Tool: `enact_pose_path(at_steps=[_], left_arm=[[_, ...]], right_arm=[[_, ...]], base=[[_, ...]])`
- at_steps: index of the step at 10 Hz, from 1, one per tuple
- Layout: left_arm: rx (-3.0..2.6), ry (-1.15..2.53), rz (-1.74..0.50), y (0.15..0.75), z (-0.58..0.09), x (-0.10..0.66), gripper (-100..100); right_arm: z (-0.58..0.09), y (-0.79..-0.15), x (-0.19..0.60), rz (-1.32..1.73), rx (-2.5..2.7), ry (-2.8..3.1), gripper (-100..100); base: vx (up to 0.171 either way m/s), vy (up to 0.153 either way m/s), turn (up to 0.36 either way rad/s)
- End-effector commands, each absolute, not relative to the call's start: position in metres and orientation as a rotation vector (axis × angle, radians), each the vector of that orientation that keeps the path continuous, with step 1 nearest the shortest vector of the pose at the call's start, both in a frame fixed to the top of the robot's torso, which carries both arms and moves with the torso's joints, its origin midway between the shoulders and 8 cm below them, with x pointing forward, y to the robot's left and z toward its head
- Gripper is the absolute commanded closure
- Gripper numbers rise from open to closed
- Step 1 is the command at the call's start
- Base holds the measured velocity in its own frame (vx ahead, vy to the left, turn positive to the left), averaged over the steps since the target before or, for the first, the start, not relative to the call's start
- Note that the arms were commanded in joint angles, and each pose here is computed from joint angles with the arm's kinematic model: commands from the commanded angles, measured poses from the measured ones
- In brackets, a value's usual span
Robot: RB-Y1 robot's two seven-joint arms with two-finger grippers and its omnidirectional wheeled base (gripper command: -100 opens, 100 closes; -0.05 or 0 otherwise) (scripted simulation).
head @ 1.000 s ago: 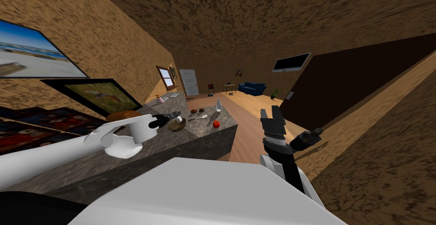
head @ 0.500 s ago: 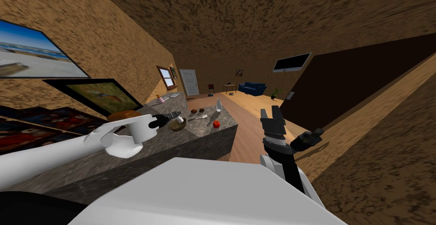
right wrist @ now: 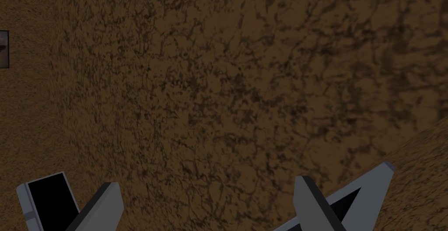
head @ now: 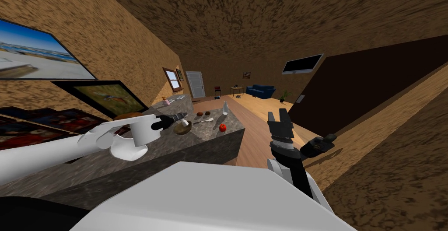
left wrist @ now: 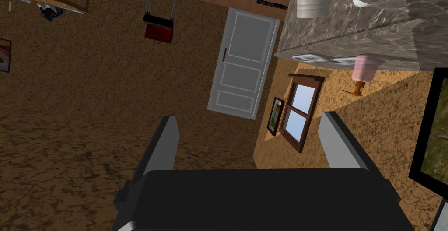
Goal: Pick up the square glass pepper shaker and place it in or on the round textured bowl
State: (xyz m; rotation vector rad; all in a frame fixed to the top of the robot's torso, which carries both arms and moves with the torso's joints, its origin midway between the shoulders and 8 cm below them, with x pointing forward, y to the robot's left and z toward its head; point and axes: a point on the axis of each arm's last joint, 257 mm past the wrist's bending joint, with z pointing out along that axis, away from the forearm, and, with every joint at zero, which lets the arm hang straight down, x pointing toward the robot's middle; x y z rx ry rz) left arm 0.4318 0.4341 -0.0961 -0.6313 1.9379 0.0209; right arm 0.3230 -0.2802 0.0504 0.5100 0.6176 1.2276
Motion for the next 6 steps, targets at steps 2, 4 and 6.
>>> enact_pose_path(at_steps=[2,4,6], left_arm=[[-0.615,1.943,0.011,0.4150,-0.0816,0.4274,-100],[-0.615,1.943,0.011,0.4150,-0.0816,0.4274,-100],[-0.615,1.943,0.011,0.4150,-0.0816,0.4274,-100]], right_arm=[[0.0504,-0.2802,0.3230,1.228,0.510,0.618,0],[0.0505,-0.2802,0.3230,1.228,0.510,0.618,0],[0.0504,-0.2802,0.3230,1.228,0.510,0.618,0]], base=[[0.005,-0.007,0.020],[0.000,0.000,0.000],[0.003,-0.004,0.012]])
